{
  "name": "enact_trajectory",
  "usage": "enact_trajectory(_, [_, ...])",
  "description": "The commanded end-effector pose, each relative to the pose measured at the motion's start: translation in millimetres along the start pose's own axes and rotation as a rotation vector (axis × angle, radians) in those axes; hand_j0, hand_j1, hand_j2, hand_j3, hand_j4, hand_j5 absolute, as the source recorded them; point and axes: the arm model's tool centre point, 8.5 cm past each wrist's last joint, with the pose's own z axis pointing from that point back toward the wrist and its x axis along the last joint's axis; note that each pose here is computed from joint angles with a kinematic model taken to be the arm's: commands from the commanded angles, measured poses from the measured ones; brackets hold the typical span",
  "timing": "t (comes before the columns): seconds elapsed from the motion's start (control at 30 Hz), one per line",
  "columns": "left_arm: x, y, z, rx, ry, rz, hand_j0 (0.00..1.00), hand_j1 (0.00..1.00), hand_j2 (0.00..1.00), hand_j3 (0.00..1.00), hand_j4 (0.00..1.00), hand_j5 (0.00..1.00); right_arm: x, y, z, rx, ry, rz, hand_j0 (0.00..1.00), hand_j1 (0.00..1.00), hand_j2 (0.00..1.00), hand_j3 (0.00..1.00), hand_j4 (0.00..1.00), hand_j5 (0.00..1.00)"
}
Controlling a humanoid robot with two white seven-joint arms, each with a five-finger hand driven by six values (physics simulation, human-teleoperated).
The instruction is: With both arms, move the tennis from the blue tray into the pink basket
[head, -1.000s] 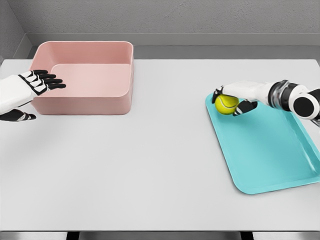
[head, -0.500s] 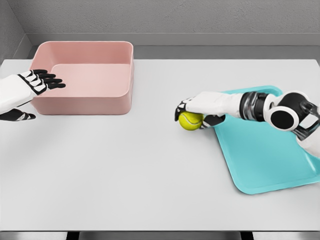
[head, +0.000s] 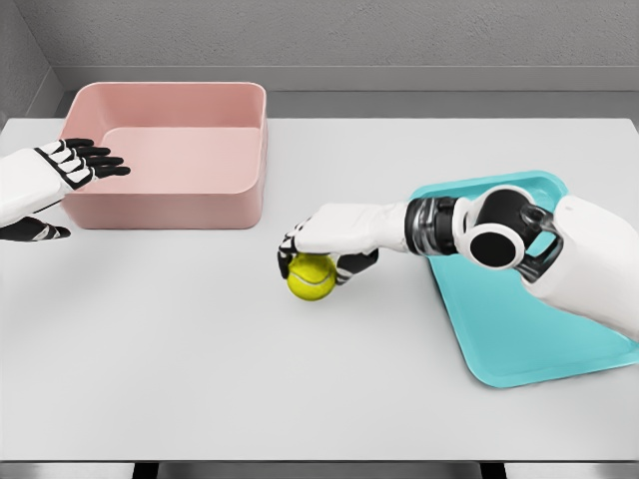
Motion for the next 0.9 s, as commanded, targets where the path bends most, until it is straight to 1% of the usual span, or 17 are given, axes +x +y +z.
enact_trajectory(0.0, [0,1.1,0,0.004,0.001,0.004,1.00,1.00,1.00,1.00,1.00,1.00,5.0,-1.9,-9,0.000,0.005,-0.018,0.51,0.51,0.51,0.51,0.51,0.51])
enact_trajectory(0.07, [0,1.1,0,0.004,0.001,0.004,1.00,1.00,1.00,1.00,1.00,1.00,4.1,-3.5,-11,0.002,0.028,-0.032,0.51,0.51,0.51,0.51,0.51,0.51])
enact_trajectory(0.27, [0,1.3,0,0.005,0.000,0.003,1.00,1.00,1.00,1.00,1.00,1.00,3.5,-6.5,-16,-0.002,0.049,-0.051,0.51,0.51,0.51,0.51,0.51,0.51])
enact_trajectory(0.37, [0,1.3,0,0.005,0.000,0.003,1.00,1.00,1.00,1.00,1.00,1.00,4.6,-13.9,-21,-0.007,0.047,-0.042,0.51,0.51,0.51,0.51,0.51,0.51])
enact_trajectory(0.53, [0,0.8,0,0.004,-0.001,0.004,1.00,1.00,1.00,1.00,1.00,1.00,5.2,-14.9,-27,0.000,0.045,-0.042,0.52,0.52,0.52,0.52,0.52,0.52])
enact_trajectory(0.57, [0,1.3,0,0.005,0.000,0.003,1.00,1.00,1.00,1.00,1.00,1.00,7.0,-16.0,-28,0.002,0.040,-0.038,0.54,0.54,0.54,0.54,0.54,0.54])
enact_trajectory(0.6, [0,0.8,0,0.004,-0.001,0.004,1.00,1.00,1.00,1.00,1.00,1.00,6.5,-15.9,-28,0.002,0.042,-0.038,0.62,0.62,0.62,0.62,0.62,0.62])
enact_trajectory(0.63, [0,0.8,0,0.004,-0.001,0.004,1.00,1.00,1.00,1.00,1.00,1.00,2.5,-16.2,-28,-0.003,0.055,-0.045,1.00,1.00,1.00,1.00,1.00,1.00])
enact_trajectory(0.73, [0,1.3,0,0.005,0.000,0.003,1.00,1.00,1.00,1.00,1.00,1.00,3.3,-16.2,-28,-0.006,0.061,-0.051,1.00,1.00,1.00,1.00,1.00,1.00])
enact_trajectory(0.87, [0,1.2,0,0.004,0.000,0.002,1.00,1.00,1.00,1.00,1.00,1.00,4.2,-18.9,-26,-0.011,0.059,-0.043,1.00,1.00,1.00,1.00,1.00,1.00])
